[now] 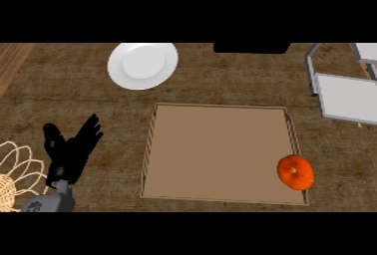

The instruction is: Pick the cupcake from the tray and place it in the tiered shelf

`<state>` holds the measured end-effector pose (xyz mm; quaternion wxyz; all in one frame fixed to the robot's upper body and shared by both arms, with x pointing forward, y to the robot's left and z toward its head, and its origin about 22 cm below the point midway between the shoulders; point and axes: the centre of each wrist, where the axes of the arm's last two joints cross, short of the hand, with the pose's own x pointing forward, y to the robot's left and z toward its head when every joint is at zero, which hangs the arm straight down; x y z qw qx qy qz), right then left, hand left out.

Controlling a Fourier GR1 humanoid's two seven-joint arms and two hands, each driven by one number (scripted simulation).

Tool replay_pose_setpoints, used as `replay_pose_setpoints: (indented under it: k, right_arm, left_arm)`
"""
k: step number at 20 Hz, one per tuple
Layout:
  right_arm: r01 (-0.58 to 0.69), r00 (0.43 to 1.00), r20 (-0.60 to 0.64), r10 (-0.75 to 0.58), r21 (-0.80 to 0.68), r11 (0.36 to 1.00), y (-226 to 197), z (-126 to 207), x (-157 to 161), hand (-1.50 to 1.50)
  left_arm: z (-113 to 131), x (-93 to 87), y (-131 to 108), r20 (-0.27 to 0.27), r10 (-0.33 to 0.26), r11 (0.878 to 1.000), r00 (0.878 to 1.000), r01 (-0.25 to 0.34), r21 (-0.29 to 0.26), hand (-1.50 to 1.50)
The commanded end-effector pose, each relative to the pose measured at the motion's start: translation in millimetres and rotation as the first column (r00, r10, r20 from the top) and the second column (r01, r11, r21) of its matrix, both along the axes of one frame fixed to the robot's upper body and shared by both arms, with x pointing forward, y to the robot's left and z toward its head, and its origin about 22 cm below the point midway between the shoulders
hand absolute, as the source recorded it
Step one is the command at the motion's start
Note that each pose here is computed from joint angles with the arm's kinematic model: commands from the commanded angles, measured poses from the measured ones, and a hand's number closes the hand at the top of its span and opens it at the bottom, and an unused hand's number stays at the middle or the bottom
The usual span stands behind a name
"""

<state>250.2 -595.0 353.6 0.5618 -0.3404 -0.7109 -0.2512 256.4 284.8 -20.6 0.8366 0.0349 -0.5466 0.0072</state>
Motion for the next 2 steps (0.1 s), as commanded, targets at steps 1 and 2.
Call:
replay_pose_setpoints:
  k: [1,2]
  right_arm:
    - [-0.026,1.000,-0.002,0.026,0.001,1.000,-18.5,-3.3,-31.2,-1.50]
    - [-0.034,0.999,0.004,0.034,-0.001,0.999,-15.2,-7.6,-23.0,-1.50]
  left_arm:
    - [-10.6,-9.7,7.1,-0.027,-0.010,1.000,1.000,0.010,-0.014,0.00]
    - [-4.9,-0.5,10.9,-0.021,-0.007,1.000,1.000,0.006,-0.005,0.00]
